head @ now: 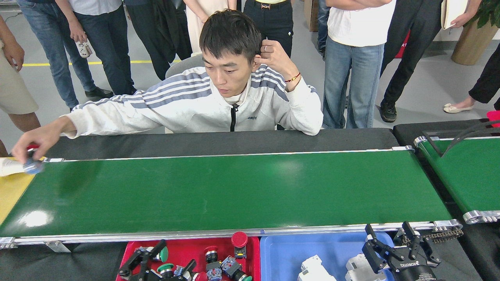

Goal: Pick switch part from conveyor to tray

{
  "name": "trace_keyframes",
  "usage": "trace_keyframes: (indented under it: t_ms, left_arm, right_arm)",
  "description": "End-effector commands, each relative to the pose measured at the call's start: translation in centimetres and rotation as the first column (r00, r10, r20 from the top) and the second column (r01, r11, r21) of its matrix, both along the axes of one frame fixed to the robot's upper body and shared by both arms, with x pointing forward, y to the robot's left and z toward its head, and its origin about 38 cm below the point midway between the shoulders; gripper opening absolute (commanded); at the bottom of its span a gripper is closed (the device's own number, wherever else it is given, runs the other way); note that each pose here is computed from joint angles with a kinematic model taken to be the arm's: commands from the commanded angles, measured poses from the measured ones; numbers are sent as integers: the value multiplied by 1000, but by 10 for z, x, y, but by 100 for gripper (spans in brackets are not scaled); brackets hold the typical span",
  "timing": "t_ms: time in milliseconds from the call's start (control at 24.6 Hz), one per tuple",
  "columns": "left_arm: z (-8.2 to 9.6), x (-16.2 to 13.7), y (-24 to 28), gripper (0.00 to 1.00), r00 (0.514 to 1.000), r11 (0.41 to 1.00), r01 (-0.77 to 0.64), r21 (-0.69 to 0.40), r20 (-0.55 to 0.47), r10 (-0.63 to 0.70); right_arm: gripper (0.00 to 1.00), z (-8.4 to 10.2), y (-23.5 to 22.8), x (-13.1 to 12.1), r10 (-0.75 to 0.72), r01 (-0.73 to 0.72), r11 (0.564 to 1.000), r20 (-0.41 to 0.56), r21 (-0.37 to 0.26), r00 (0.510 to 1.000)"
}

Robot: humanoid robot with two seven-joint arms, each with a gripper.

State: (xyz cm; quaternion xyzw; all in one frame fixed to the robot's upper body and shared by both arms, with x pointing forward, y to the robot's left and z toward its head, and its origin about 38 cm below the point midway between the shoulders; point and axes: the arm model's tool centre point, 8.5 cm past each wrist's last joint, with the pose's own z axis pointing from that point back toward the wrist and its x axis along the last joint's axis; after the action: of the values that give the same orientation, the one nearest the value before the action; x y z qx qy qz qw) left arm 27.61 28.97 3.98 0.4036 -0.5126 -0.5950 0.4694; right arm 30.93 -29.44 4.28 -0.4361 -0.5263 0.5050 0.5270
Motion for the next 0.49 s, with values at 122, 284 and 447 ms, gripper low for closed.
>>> trace_keyframes:
  t_ms: [122,284,447]
  left_arm:
    - [-15,-10,84,100,935,935,-353,44,-16,354]
    - [-13,-20,98,100,922,921,-387,46,23,387]
    - [-11,-17,91,100,936,935,-352,40,30,351]
  right_arm:
    - [100,11,1,5,3,-3,1000,40,5,999]
    - [100,11,1,5,3,-3,1000,40,5,999]
    - [100,17,2,11,2,-2,1000,57,5,998]
